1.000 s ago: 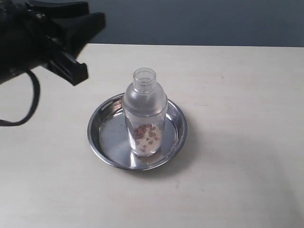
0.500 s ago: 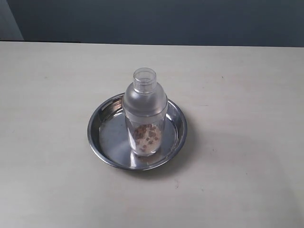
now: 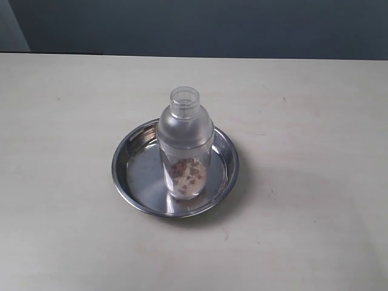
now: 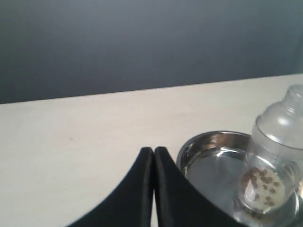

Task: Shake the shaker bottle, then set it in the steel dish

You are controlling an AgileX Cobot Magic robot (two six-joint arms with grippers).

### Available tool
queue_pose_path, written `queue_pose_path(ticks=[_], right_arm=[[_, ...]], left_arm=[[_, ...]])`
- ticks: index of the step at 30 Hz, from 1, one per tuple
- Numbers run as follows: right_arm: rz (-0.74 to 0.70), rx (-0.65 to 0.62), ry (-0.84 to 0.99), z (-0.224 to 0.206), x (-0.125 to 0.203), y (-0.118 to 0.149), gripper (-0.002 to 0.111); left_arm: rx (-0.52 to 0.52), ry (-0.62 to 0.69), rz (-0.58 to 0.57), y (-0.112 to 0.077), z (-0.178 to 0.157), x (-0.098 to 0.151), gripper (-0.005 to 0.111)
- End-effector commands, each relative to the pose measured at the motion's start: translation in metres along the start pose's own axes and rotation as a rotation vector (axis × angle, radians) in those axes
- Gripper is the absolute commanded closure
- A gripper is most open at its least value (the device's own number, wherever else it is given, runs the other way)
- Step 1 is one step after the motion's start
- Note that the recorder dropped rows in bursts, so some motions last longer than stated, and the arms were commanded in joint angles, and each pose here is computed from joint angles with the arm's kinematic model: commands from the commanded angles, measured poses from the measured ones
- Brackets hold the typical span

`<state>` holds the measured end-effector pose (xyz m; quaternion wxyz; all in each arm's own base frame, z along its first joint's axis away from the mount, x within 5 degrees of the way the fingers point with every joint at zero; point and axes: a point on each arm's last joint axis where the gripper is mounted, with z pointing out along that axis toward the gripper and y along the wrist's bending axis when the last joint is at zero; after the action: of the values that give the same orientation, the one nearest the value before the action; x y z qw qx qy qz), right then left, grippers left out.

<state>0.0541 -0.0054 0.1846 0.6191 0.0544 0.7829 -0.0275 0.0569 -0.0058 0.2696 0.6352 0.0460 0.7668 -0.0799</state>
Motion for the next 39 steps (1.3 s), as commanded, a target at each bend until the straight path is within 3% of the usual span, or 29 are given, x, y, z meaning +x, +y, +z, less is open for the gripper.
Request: queue_pose_path(ticks=[1,3,7,17,39], right_arm=[[0.0,0.004,-0.017,0.0,-0.001,0.0,0.109],[0.0,0.004,-0.017,0.0,-0.001,0.0,0.109],[0.0,0.004,-0.017,0.0,-0.001,0.0,0.109],[0.0,0.004,-0.017,0.0,-0.001,0.0,0.109],[0.0,0.004,-0.017,0.0,-0.001,0.0,0.109]], left_arm=[[0.109,-0.028,0.065,-0.007,-0.002,0.028,0.106],[0.137,-0.055,0.099,-0.009,-0.001,0.036,0.106],[0.133,-0.076,0.062,-0.008,0.003,0.052,0.106],[-0.029,0.001,-0.096,0.001,0.012,0.08,0.106],[-0.047,-0.042,-0.089,0.002,0.013,0.076,0.106]])
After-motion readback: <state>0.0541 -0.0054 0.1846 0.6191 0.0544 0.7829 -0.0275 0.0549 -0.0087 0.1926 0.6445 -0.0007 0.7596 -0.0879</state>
